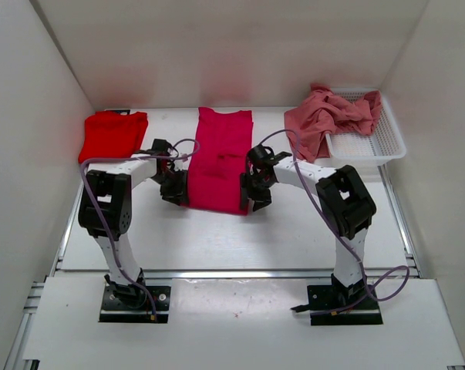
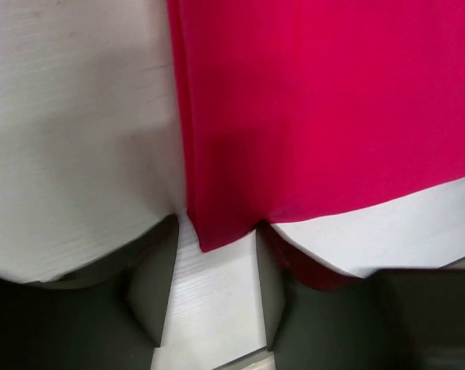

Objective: Fold and stack the t-shirts
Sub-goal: Grab one side of the 2/3 rectangular tshirt with both arms

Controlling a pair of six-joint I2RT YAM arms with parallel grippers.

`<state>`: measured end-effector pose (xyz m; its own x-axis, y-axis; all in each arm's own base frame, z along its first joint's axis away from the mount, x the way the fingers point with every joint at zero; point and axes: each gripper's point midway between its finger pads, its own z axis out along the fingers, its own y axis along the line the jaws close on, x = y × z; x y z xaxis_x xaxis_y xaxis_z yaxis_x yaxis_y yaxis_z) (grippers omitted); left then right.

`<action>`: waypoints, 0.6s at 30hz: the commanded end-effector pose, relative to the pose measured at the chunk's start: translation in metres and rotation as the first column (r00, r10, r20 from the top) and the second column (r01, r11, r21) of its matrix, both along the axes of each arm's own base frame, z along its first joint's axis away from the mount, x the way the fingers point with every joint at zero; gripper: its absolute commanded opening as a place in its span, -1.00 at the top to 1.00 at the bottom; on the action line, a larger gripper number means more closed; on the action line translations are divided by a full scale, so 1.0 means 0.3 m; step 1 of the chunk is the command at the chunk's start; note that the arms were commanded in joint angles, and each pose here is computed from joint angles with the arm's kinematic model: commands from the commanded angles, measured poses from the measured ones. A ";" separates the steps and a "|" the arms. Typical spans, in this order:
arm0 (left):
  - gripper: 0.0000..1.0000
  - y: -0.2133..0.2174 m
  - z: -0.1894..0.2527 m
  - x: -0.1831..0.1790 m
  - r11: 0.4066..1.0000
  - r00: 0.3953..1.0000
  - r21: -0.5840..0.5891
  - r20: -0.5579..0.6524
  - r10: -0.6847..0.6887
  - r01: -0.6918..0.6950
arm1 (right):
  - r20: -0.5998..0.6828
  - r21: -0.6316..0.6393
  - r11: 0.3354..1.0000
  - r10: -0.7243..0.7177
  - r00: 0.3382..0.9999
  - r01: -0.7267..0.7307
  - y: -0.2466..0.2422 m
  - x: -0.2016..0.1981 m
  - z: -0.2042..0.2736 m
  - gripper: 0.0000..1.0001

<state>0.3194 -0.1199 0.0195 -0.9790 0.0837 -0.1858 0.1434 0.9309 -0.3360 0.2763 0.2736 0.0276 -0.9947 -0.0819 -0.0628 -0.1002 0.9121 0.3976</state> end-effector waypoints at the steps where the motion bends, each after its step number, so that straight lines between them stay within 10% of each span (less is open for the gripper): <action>1: 0.09 -0.036 -0.005 0.022 0.999 1.000 -0.033 0.013 -0.025 0.025 | -0.064 -0.006 1.000 -0.013 0.998 0.013 0.001 -0.064 -0.010 -0.01; 4: 0.38 -0.039 -0.011 0.029 0.999 1.000 -0.040 0.008 -0.021 0.021 | -0.068 0.007 1.000 -0.005 0.998 0.005 0.014 -0.057 -0.023 0.14; 9: 0.85 -0.047 0.006 0.018 0.998 0.999 -0.039 0.016 -0.044 0.044 | -0.067 0.049 0.999 0.008 0.998 -0.005 0.043 -0.032 -0.025 0.98; 18: 1.00 -0.032 0.071 -0.110 0.995 0.997 -0.051 0.007 -0.082 0.082 | 0.006 0.185 0.971 0.153 0.988 -0.152 -0.004 -0.097 0.075 1.00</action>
<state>0.3025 -0.1289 0.0181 -0.9788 0.1207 -0.1658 0.1748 0.9136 -0.3672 0.2571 0.2782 0.0252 -0.9892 -0.1455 -0.0184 -0.1351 0.8549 0.5008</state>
